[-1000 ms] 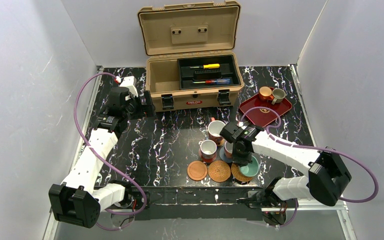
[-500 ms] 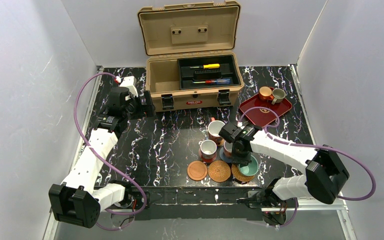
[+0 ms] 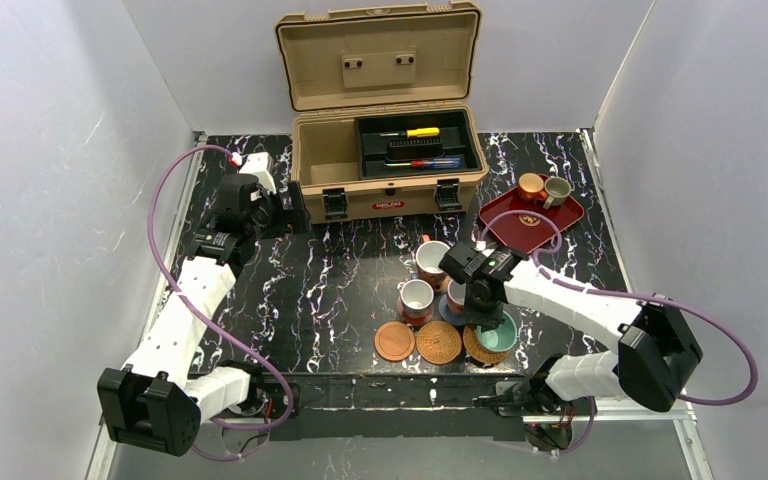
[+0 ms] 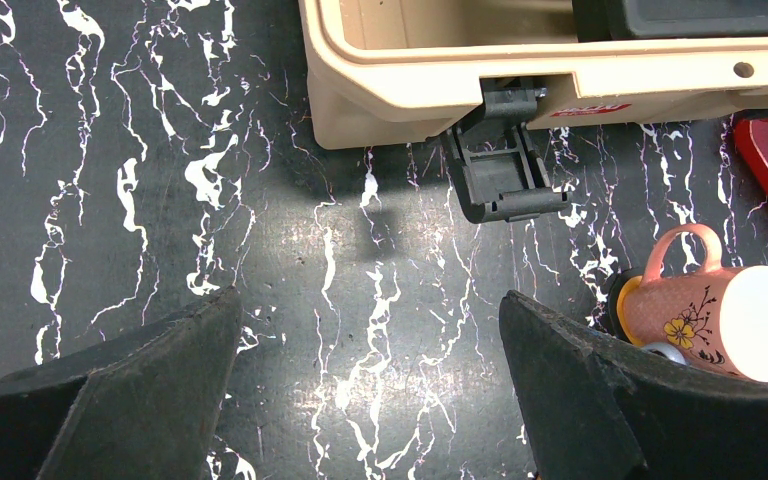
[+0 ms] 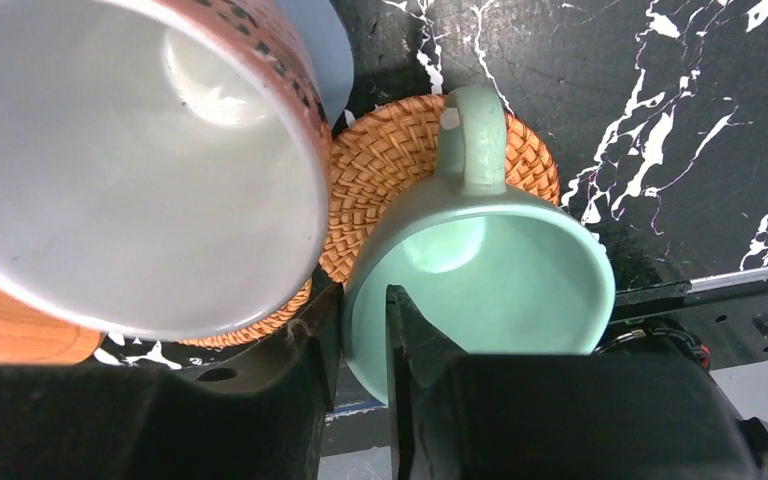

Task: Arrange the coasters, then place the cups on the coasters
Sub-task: Place the cup on the coaster, then pick up the cup from the tray.

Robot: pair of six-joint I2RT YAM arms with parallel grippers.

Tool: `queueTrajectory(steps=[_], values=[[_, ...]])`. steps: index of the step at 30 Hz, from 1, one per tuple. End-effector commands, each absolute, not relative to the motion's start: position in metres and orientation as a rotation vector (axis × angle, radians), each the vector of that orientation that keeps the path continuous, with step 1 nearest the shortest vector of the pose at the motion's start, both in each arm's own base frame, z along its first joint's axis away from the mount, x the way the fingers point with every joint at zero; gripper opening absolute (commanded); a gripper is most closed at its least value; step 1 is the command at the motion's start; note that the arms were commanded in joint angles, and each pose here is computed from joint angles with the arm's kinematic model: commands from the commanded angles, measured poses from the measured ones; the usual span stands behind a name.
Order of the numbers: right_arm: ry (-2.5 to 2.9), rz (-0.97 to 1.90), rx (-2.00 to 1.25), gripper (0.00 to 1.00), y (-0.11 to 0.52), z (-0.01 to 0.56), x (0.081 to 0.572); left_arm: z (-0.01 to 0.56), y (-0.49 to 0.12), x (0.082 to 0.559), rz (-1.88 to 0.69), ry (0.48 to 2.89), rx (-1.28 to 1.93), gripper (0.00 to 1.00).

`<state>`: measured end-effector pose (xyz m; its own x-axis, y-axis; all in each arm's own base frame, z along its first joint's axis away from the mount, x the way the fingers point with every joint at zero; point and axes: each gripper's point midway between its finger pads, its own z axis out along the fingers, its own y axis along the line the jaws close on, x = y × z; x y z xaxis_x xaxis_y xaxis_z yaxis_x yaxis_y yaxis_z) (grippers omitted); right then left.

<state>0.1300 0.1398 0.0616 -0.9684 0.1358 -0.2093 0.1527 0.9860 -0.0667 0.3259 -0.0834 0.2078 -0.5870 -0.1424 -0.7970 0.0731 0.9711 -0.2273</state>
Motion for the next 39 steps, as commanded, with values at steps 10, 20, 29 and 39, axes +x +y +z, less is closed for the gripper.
queueTrajectory(steps=[10,20,29,39], values=[[2.818,-0.023,0.183,0.41,0.143,0.106,0.144,0.215,-0.084,0.323,-0.293,2.166,-0.037,0.99],[2.737,-0.025,0.082,0.47,0.143,0.136,0.162,0.215,-0.083,0.323,-0.286,2.163,-0.038,0.99],[2.707,0.047,0.081,0.5,0.133,0.156,0.187,0.217,-0.083,0.322,-0.285,2.155,-0.032,0.99],[2.625,0.095,0.141,0.52,0.092,0.175,0.267,0.22,-0.077,0.321,-0.255,2.137,-0.039,0.99]])
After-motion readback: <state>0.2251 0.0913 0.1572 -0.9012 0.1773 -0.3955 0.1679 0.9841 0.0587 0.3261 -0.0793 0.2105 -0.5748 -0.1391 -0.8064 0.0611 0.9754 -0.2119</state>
